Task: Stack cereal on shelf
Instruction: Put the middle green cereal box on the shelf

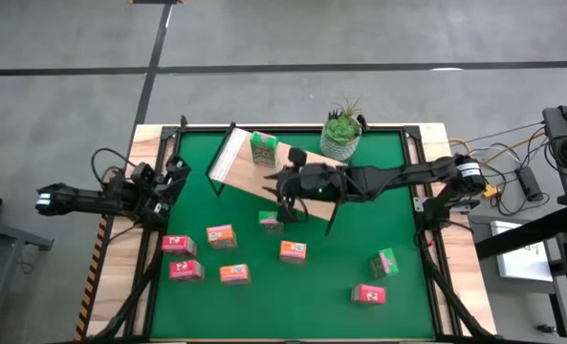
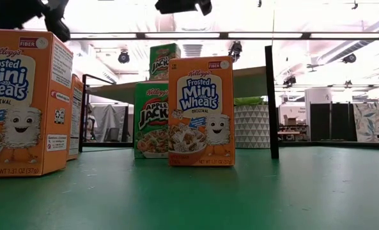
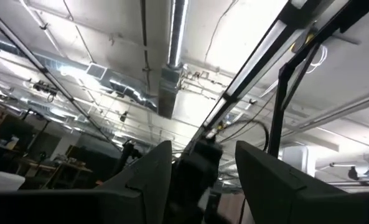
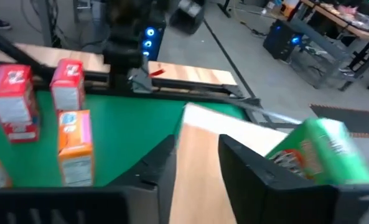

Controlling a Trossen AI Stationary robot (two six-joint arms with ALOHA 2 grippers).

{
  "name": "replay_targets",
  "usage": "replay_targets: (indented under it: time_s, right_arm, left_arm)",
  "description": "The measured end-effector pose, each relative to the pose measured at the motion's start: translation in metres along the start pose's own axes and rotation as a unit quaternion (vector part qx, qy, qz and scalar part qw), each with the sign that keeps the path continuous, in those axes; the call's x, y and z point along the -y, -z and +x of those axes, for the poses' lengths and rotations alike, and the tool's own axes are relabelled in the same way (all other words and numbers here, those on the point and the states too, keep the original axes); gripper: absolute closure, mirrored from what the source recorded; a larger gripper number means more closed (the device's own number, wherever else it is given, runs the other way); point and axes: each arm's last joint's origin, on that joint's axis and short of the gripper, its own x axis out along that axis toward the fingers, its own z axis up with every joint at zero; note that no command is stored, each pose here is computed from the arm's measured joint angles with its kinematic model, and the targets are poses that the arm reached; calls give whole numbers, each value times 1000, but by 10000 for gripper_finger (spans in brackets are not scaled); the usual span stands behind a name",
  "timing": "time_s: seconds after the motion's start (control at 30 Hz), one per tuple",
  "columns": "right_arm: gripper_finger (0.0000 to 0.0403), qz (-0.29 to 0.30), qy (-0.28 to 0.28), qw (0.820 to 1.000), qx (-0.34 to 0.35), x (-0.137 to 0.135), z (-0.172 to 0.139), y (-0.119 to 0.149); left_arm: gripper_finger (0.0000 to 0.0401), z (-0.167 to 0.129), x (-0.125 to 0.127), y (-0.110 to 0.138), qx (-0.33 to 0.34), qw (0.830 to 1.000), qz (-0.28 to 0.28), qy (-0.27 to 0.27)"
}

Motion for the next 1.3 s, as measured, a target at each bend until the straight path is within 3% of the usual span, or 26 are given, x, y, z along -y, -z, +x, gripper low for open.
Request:
replay_targets:
  time_s: [0.17,0.37,0.47,0.63,0.9,1.3]
  right_arm:
    - [340,10,-8,1000,7,-13,7,24]
    - [376,29,-4,999,13,-17,14,56]
    - [390,46,0,999,2,-15,17,67]
    - [394,69,15,997,-18,-5,23,81]
    - [394,86,54,994,-29,25,37,90]
    - [394,78,72,994,37,39,39,79]
  left_arm:
    - [239,22,10,-16,-26,999,17,35]
    - [239,46,19,-33,-105,989,98,23]
    - [243,51,20,-42,-157,976,149,-10]
    - [284,49,14,-43,-226,938,241,-104]
    - [389,39,8,-29,-247,917,293,-109]
    - [400,38,10,-37,-222,915,321,-101]
